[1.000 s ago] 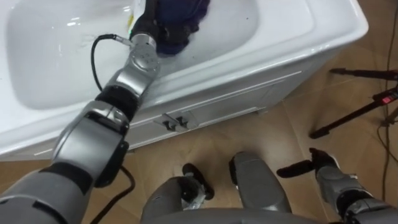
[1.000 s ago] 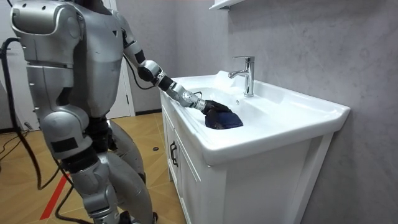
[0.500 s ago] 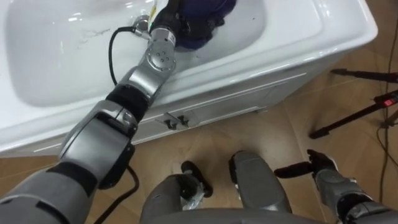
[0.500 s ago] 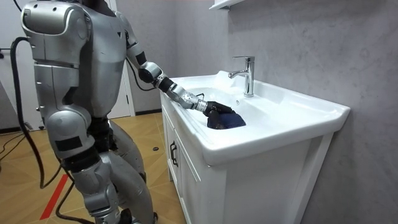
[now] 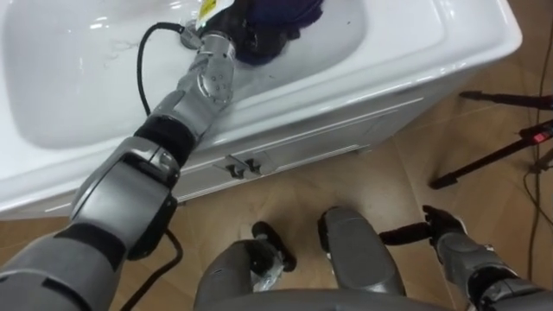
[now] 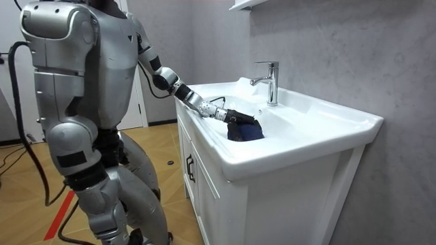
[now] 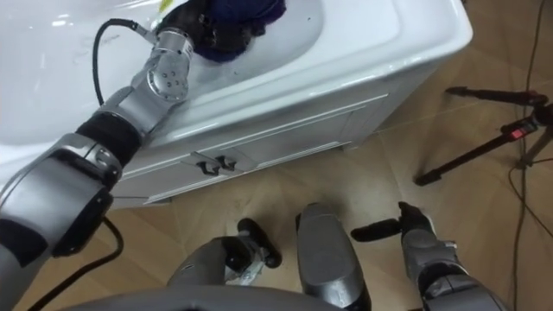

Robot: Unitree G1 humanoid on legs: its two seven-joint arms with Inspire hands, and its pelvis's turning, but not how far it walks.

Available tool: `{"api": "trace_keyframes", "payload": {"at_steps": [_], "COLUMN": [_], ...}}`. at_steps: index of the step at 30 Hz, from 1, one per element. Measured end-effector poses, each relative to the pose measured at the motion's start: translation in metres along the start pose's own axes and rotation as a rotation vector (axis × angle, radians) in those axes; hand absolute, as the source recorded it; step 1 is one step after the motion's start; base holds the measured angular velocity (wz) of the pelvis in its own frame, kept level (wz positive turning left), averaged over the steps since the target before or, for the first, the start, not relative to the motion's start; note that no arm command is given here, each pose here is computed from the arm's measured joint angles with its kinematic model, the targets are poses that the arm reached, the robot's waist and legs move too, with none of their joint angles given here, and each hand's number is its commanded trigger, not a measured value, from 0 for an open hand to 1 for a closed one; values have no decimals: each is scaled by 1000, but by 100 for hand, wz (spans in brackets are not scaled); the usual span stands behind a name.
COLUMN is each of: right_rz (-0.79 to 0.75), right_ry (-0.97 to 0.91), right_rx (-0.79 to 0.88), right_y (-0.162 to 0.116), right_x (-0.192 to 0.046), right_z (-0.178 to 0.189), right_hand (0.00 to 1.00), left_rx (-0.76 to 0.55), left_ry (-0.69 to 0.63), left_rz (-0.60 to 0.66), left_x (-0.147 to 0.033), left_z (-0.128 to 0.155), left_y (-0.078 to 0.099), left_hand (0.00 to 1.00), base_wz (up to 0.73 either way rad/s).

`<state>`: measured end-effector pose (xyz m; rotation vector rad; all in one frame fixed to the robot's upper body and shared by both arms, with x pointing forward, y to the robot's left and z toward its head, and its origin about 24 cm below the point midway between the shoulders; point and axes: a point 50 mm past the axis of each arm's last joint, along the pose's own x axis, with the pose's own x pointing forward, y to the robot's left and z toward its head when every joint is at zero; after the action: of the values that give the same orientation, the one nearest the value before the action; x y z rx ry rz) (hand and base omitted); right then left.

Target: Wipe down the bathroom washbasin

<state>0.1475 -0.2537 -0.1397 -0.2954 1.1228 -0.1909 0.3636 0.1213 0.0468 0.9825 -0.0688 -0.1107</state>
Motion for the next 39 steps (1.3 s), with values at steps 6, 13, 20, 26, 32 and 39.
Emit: {"api": "trace_keyframes", "payload": {"at_steps": [6, 13, 20, 26, 32, 39], "right_rz": [-2, -42, -77, -89, -117, -145], "right_ry": [62, 102, 103, 102, 171, 206], "right_rx": [21, 23, 16, -38, -48, -52], "right_y": [-12, -26, -33, -36, -39, -42], "right_x": [-1, -4, -4, -4, -6, -9], "right_z": [-17, -32, -31, -33, -48, -60], "right_hand": [0, 0, 0, 0, 0, 0], "left_rx": [213, 451, 603, 640, 659, 662], "left_ry": [74, 308, 455, 483, 504, 525], "left_rz": [23, 17, 16, -1, -50, -81], "left_x": [-7, -33, -60, -77, -91, -103], "left_z": [-38, -113, -150, -164, -174, -181], "left_y": [12, 53, 69, 62, 52, 44], "left_hand": [100, 100, 100, 100, 100, 100], "base_wz": [-5, -15, 1, 1, -2, -3]}}
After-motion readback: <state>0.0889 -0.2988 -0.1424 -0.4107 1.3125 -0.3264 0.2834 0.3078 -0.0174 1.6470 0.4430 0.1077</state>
